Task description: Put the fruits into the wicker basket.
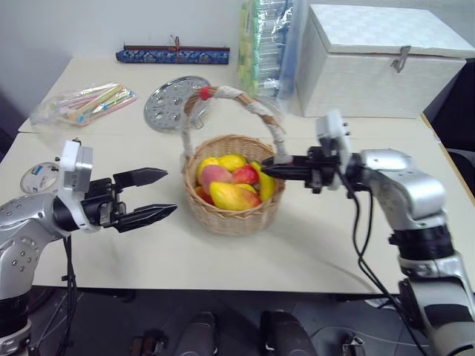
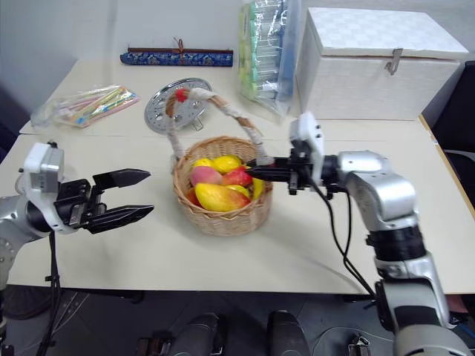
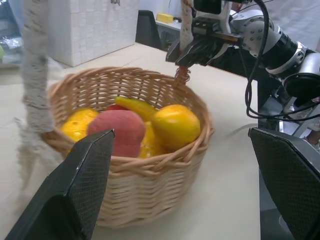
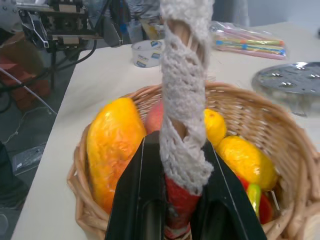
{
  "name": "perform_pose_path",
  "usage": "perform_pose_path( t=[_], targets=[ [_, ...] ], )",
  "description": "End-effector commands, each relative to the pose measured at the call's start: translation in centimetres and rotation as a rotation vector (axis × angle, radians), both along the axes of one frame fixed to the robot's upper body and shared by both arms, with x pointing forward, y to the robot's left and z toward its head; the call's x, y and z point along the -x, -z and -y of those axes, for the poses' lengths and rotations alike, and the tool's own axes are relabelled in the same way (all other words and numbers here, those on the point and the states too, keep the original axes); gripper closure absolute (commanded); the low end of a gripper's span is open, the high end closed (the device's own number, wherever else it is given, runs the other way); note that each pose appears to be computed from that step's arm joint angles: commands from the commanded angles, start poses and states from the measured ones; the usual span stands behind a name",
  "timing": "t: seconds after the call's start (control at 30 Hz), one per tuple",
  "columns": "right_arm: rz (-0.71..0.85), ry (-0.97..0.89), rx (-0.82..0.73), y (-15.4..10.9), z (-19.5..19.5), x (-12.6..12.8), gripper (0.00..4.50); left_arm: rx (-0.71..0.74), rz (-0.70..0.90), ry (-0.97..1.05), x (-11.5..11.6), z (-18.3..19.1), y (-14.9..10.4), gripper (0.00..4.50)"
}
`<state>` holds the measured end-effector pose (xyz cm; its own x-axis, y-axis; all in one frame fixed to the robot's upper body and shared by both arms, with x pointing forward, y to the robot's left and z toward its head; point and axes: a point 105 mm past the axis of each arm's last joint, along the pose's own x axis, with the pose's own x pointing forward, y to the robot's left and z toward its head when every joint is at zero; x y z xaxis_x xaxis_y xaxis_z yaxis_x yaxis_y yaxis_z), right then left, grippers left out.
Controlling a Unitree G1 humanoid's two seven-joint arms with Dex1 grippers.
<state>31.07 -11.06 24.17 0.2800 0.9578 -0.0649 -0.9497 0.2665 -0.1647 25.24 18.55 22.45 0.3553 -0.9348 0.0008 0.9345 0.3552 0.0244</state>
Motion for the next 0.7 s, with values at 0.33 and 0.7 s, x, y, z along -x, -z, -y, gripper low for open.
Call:
perform_pose_path(
  t=[0.33, 0.7],
  targets=[
    [0.191, 0.743, -0.127, -2.3, 14.0, -1.2, 4.3, 0.0, 0.018, 0.056, -1.0, 0.7, 0.5, 0.0],
    [0.11, 0.798, -0.074, 1.2, 15.3, -1.4, 2.56, -0.019, 0.017, 0.038, -1.3, 0.2, 0.9, 0.0]
  ],
)
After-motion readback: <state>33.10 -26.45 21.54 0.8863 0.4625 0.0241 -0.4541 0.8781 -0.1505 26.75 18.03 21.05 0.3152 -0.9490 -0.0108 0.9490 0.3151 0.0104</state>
